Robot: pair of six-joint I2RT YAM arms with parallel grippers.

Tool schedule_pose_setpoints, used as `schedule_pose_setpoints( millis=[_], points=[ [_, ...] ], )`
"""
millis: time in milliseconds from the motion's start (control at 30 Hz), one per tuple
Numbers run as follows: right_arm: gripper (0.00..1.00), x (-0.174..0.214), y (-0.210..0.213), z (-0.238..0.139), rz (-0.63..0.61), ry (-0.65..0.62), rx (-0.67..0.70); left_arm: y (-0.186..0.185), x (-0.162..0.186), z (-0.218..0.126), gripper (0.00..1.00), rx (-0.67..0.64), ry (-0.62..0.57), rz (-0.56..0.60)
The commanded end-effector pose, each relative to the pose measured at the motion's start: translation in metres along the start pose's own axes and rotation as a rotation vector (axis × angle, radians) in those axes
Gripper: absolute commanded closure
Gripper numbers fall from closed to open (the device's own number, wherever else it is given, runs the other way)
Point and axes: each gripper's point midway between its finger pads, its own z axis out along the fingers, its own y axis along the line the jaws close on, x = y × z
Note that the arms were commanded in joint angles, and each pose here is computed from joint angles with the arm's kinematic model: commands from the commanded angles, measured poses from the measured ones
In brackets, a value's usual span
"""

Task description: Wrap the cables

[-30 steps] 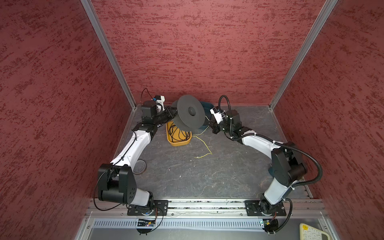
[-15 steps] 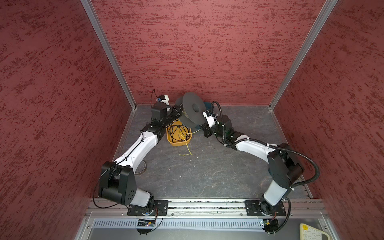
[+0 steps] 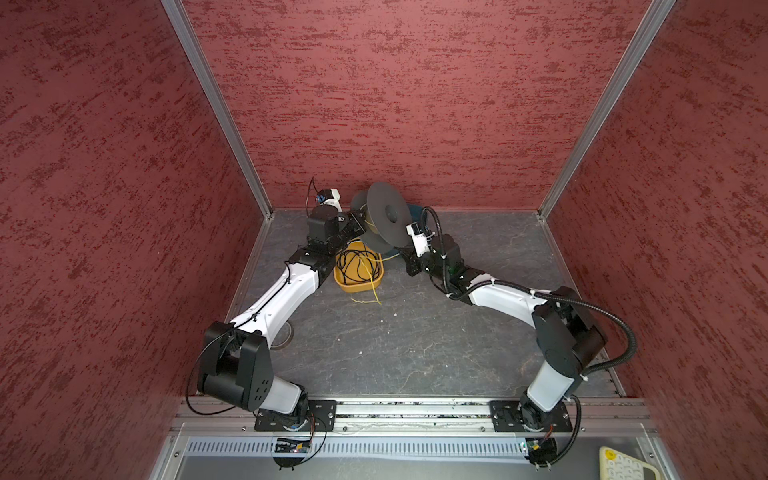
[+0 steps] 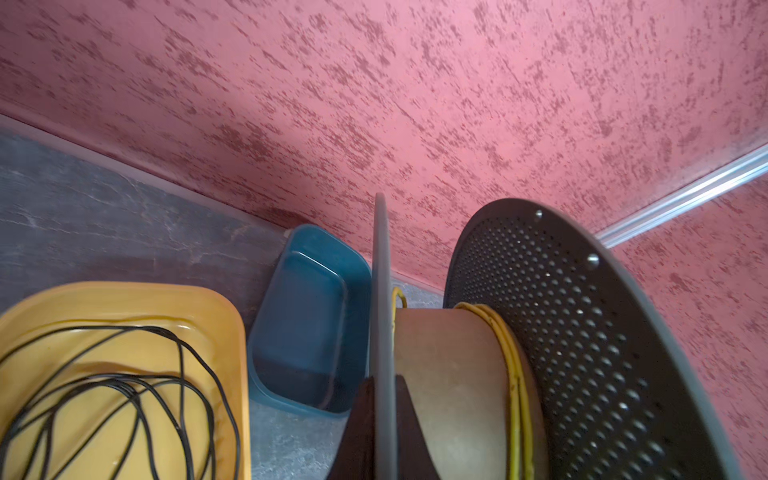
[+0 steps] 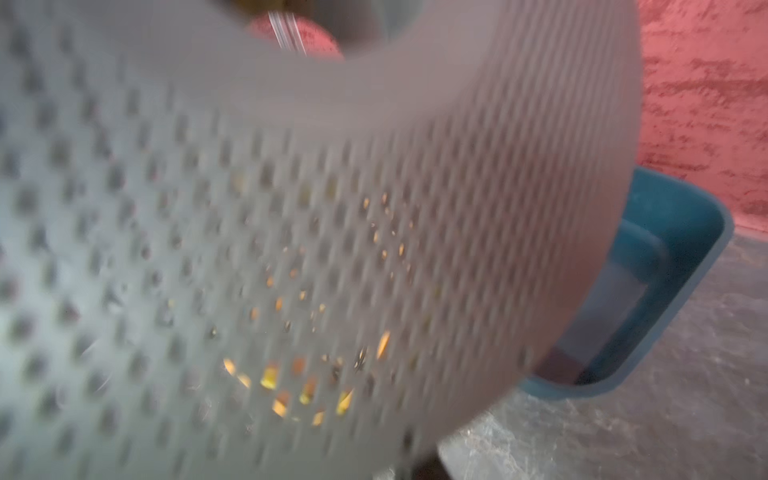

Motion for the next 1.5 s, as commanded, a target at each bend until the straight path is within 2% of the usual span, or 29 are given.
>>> schedule_pose_setpoints(
  millis=[0,67,300,500,700,933,1133,1267,1467],
  points=[
    [0.74,-0.006,0.003,-0.006,-0.019,-0.023,0.022,-0.043,-0.065,-0.027,1.0,0.117,-0.216,0.03],
    [0.67,-0.005,0.003,-0.006,-0.015,-0.016,0.017,-0.043,-0.066,-0.028,1.0,0.12,-0.209,0.034],
    [0.56,0.001,0.0,-0.009,-0.013,0.015,0.021,-0.042,-0.069,-0.029,1.0,0.121,-0.202,0.044],
    [0.43,0.011,-0.022,-0.021,-0.067,0.08,0.104,-0.044,-0.074,-0.035,1.0,0.139,-0.182,0.05],
    [0.31,0.011,-0.055,-0.042,-0.15,0.119,0.253,-0.041,-0.077,-0.041,1.0,0.13,-0.175,0.064],
    [0.3,-0.002,-0.092,-0.064,-0.278,0.145,0.481,-0.037,-0.072,-0.037,1.0,0.126,-0.145,0.061],
    [0.29,-0.014,-0.127,-0.081,-0.326,0.126,0.728,-0.04,-0.066,-0.034,1.0,0.157,-0.109,0.044],
    [0.29,-0.021,-0.117,-0.082,-0.324,0.092,0.679,-0.038,-0.067,-0.034,1.0,0.15,-0.105,0.042],
    [0.28,-0.035,-0.068,-0.092,-0.421,-0.007,0.408,-0.039,-0.068,-0.034,1.0,0.147,-0.082,0.042]
  ],
)
